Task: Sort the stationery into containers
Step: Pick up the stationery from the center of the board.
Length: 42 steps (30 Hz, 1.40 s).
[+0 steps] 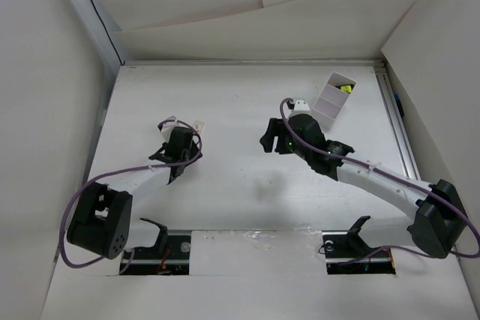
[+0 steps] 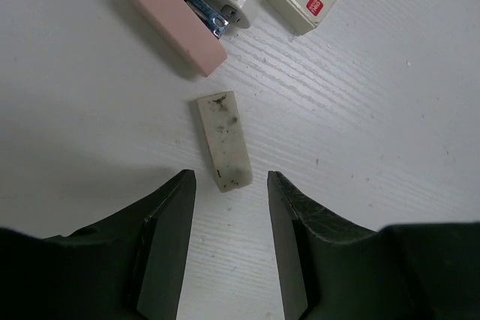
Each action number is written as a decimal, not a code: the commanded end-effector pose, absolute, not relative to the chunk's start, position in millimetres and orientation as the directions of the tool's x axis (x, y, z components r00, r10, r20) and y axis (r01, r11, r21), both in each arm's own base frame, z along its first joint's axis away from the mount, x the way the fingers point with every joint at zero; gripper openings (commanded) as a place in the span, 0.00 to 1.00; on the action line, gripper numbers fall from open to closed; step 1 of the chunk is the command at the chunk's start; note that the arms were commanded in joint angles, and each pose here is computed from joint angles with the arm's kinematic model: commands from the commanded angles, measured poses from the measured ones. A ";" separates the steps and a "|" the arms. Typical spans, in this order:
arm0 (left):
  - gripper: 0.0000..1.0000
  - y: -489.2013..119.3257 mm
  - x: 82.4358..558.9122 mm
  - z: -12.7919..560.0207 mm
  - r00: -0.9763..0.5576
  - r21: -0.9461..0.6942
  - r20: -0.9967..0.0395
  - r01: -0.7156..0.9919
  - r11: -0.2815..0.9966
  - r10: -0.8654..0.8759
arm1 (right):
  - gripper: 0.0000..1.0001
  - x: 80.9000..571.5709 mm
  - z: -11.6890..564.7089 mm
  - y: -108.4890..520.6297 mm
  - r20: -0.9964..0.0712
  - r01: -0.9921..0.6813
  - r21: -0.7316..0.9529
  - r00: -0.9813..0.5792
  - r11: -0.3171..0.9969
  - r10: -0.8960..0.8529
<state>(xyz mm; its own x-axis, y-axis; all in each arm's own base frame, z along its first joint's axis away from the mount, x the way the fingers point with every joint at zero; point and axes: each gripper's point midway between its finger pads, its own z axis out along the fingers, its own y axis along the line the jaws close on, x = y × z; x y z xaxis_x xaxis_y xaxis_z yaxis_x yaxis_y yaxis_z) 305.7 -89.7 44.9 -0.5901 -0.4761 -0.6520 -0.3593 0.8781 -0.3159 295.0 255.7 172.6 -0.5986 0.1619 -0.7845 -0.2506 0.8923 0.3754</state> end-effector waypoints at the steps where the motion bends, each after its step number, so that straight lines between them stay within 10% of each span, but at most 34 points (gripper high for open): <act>1: 0.40 -90.0 315.9 48.8 -0.573 -0.312 -0.661 -0.376 0.873 -0.483 | 0.73 303.0 189.6 266.5 -0.799 -0.278 0.423 -0.563 0.862 0.210; 14: 0.33 -90.5 335.1 42.5 -0.579 -0.265 -0.679 -0.381 0.886 -0.452 | 0.73 302.9 191.4 268.7 -0.799 -0.287 0.430 -0.562 0.856 0.213; 23: 0.00 -97.8 331.6 26.0 -0.638 -0.247 -0.637 -0.364 0.898 -0.434 | 0.73 302.8 201.9 257.5 -0.817 -0.266 0.426 -0.524 0.865 0.241; 42: 0.00 -381.6 368.6 171.9 -0.604 -0.485 -0.760 0.280 0.828 -0.241 | 0.73 265.2 356.9 135.6 -0.799 -0.189 0.601 -0.118 0.776 0.590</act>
